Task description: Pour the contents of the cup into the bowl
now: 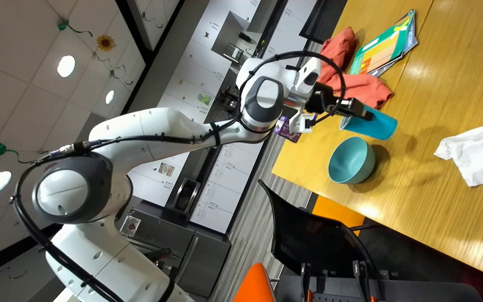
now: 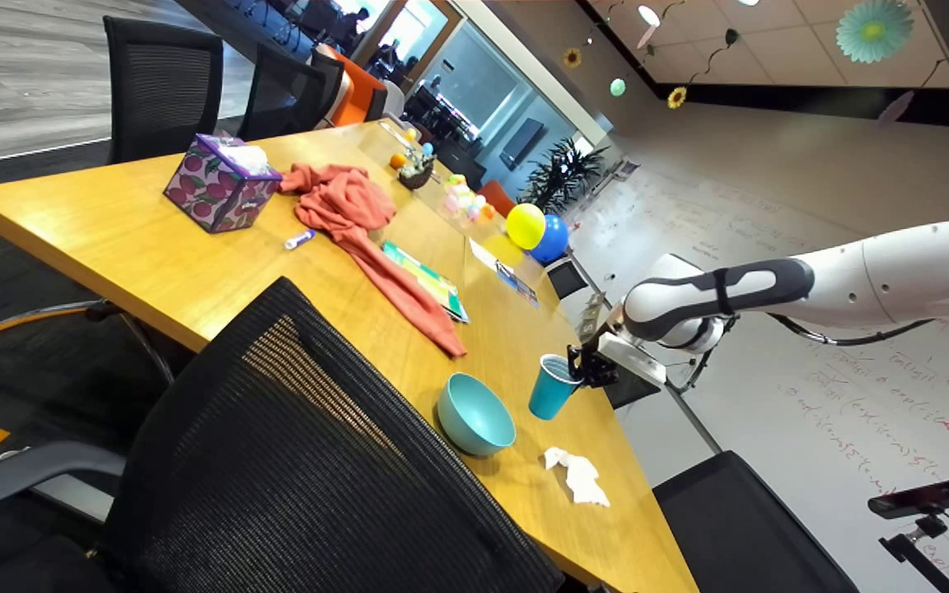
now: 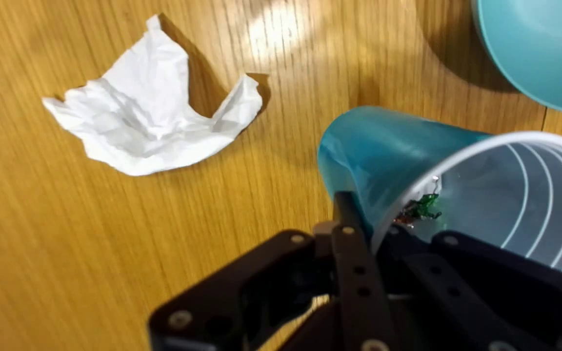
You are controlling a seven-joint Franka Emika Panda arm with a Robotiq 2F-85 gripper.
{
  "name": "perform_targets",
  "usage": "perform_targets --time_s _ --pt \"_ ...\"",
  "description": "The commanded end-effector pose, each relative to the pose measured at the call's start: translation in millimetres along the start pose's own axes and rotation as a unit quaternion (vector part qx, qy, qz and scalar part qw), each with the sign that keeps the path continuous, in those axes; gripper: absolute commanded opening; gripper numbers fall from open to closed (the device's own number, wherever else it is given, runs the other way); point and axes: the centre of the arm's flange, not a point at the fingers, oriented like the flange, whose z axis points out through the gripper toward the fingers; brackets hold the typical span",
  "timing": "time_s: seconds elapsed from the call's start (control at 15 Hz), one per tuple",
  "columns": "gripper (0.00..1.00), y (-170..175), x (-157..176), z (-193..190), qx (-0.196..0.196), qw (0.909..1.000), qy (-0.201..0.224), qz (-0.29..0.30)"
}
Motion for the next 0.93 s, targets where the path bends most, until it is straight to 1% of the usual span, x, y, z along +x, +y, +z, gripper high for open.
perform_targets --time_s 0.0,0.27,0.4,0.53,0.6,0.67,0.87 --pt "0.01 -12 -43 -36 -0.041 0.9958 0.008 -0.081" --pt "0.01 -55 -57 -36 -0.101 0.9829 0.010 -0.154" --pt "0.01 -77 -64 -34 -0.131 0.9761 0.022 -0.172" --pt "0.01 -96 -68 -32 -0.153 0.9709 0.035 -0.181" --pt "0.01 -102 -68 -30 -0.154 0.9705 0.038 -0.182" --pt "0.02 -91 -70 -30 -0.134 0.9734 0.034 -0.183" --pt "0.02 -102 -74 -26 -0.138 0.9718 0.036 -0.187"
